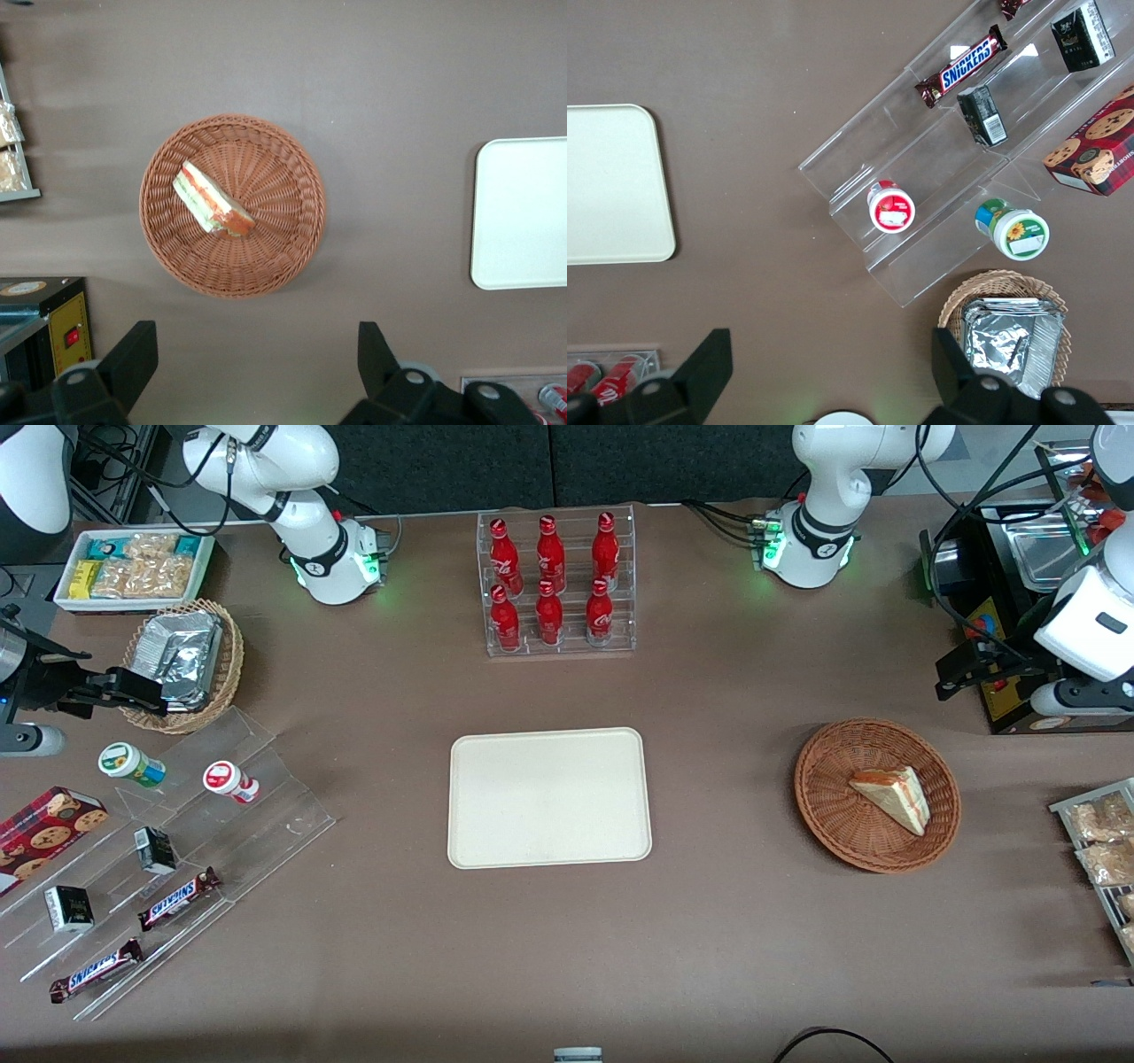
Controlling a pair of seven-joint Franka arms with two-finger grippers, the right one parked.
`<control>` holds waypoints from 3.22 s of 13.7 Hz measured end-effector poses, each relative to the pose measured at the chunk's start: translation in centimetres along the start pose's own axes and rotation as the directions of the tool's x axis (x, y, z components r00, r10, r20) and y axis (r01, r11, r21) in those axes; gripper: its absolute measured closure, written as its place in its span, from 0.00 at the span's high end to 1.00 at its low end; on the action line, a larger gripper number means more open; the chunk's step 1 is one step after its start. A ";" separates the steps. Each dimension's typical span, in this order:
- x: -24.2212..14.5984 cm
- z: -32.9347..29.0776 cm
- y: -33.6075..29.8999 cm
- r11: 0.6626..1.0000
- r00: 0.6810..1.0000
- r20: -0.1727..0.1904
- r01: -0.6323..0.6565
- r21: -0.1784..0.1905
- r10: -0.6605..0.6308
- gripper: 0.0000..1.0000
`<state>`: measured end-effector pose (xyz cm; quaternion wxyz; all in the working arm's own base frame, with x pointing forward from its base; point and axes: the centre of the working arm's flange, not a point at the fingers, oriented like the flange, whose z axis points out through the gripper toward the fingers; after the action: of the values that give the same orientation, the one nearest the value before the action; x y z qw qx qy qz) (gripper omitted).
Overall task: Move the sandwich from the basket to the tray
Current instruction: 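Lower the left gripper over the sandwich in the wicker basket, then close the left gripper on the wrapped sandwich and lift it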
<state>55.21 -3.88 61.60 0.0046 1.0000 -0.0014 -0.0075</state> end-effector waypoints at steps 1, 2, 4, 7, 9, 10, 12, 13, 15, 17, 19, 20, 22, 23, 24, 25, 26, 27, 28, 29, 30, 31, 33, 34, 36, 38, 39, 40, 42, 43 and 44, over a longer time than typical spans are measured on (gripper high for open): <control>0.0 0.0 0.0 1.000 1.000 0.001 0.000 0.000 0.000 1.00; 0.0 0.0 0.0 1.000 1.000 0.001 0.000 0.000 0.000 1.00; 0.0 0.0 0.0 1.000 1.000 0.002 0.000 0.000 0.000 1.00; -0.2 0.6 -0.1 0.999 0.999 0.033 0.041 0.004 -0.041 1.00; 0.3 2.6 -0.6 0.978 0.975 0.073 0.206 0.028 -0.208 1.00; 0.8 4.3 -0.9 0.950 0.945 0.097 0.309 0.048 -0.312 1.00; 2.3 8.4 -1.2 0.882 0.874 0.121 0.463 0.088 -0.471 1.00; 3.1 10.6 -1.2 0.847 0.839 0.120 0.521 0.102 -0.531 1.00; 3.9 15.4 -1.4 0.785 0.780 0.097 0.606 0.127 -0.618 1.00; 3.6 19.7 -1.9 0.743 0.742 0.069 0.654 0.141 -0.667 1.00; 2.8 23.2 -3.9 0.708 0.709 0.049 0.694 0.129 -0.704 1.00; 2.4 24.9 -5.3 0.692 0.693 0.038 0.712 0.116 -0.720 1.00; 1.4 27.8 -7.7 0.664 0.665 0.017 0.742 0.090 -0.746 1.00; 1.0 29.0 -8.2 0.653 0.654 0.015 0.753 0.087 -0.756 1.00; 0.8 30.1 -8.4 0.642 0.643 0.016 0.762 0.088 -0.766 1.00; 0.8 31.2 -8.3 0.635 0.636 0.018 0.767 0.091 -0.771 1.00; 0.8 32.2 -8.2 0.632 0.633 0.024 0.769 0.099 -0.774 1.00; 0.9 33.2 -8.1 0.630 0.630 0.029 0.770 0.104 -0.776 1.00; 1.0 34.2 -8.1 0.628 0.629 0.031 0.771 0.105 -0.777 1.00; 1.1 35.1 -8.1 0.627 0.627 0.031 0.772 0.105 -0.778 1.00; 1.3 35.9 -8.1 0.627 0.627 0.029 0.773 0.102 -0.778 1.00; 1.4 36.7 -8.1 0.627 0.628 0.024 0.773 0.097 -0.778 1.00; 1.6 38.2 -8.1 0.628 0.629 0.021 0.773 0.093 -0.777 1.00; 1.6 38.7 -8.1 0.627 0.628 0.020 0.773 0.092 -0.778 0.94; 1.8 38.8 -8.1 0.627 0.629 0.017 0.774 0.088 -0.778 0.71; 2.0 38.5 -8.1 0.628 0.629 0.013 0.774 0.083 -0.777 0.48; 2.3 38.2 -8.1 0.629 0.630 0.008 0.774 0.077 -0.776 0.41; 2.7 37.4 -7.9 0.631 0.633 0.002 0.772 0.071 -0.774 0.36; 3.8 34.1 -6.2 0.651 0.652 0.022 0.753 0.090 -0.758 0.26; 4.4 31.7 -4.4 0.670 0.670 0.041 0.735 0.106 -0.741 0.20; 4.9 29.0 -2.1 0.686 0.685 0.055 0.718 0.120 -0.726 0.20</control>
<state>59.65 -2.05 32.52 -0.0433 0.9171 0.3920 -0.0577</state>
